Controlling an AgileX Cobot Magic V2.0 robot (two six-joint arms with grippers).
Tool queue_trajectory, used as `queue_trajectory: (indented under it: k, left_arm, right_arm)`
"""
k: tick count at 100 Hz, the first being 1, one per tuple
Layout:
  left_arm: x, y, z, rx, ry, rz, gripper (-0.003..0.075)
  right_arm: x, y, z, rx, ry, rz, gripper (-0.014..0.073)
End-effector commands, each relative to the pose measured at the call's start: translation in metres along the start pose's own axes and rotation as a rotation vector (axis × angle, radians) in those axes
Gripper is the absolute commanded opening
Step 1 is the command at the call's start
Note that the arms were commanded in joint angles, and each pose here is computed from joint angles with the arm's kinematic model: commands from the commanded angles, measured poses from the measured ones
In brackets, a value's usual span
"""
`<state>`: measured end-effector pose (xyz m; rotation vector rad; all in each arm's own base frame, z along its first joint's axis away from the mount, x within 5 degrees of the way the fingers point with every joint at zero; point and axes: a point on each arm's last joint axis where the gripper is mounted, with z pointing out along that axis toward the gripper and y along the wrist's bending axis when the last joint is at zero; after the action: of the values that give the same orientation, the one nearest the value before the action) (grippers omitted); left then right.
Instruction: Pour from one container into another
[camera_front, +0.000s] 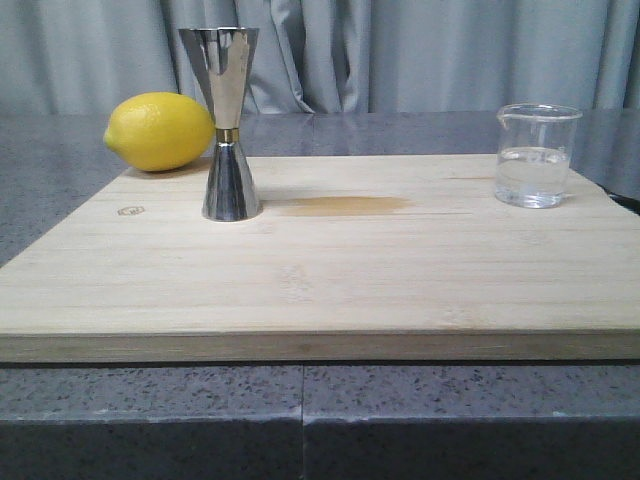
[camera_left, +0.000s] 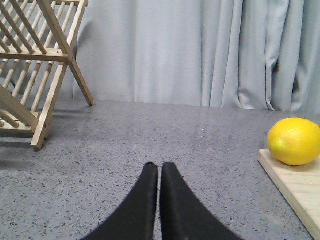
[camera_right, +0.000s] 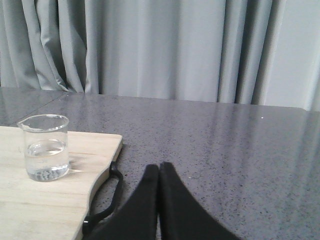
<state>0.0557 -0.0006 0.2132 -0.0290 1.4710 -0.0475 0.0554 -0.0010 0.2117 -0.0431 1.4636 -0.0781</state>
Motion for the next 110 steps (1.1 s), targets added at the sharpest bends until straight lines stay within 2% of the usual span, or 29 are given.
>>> queue_trajectory:
  k: [1, 17, 110]
  left_arm:
    - [0.0016, -0.0009, -0.0015, 0.018, -0.066, -0.011, -0.0019]
    - [0.0012, -0.0010, -0.0015, 0.019, -0.071, -0.013, -0.0019]
    - [0.0002, -0.0011, -0.0016, 0.020, -0.082, -0.017, -0.0019]
  right_arm:
    - [-0.0064, -0.0008, -0.0016, 0.011, -0.101, -0.006, -0.0067]
    - [-0.0090, -0.0011, -0.0019, 0.014, -0.130, -0.006, -0.0067]
    - [-0.0077, -0.0009, -0.0018, 0.012, -0.115, -0.006, -0.0067]
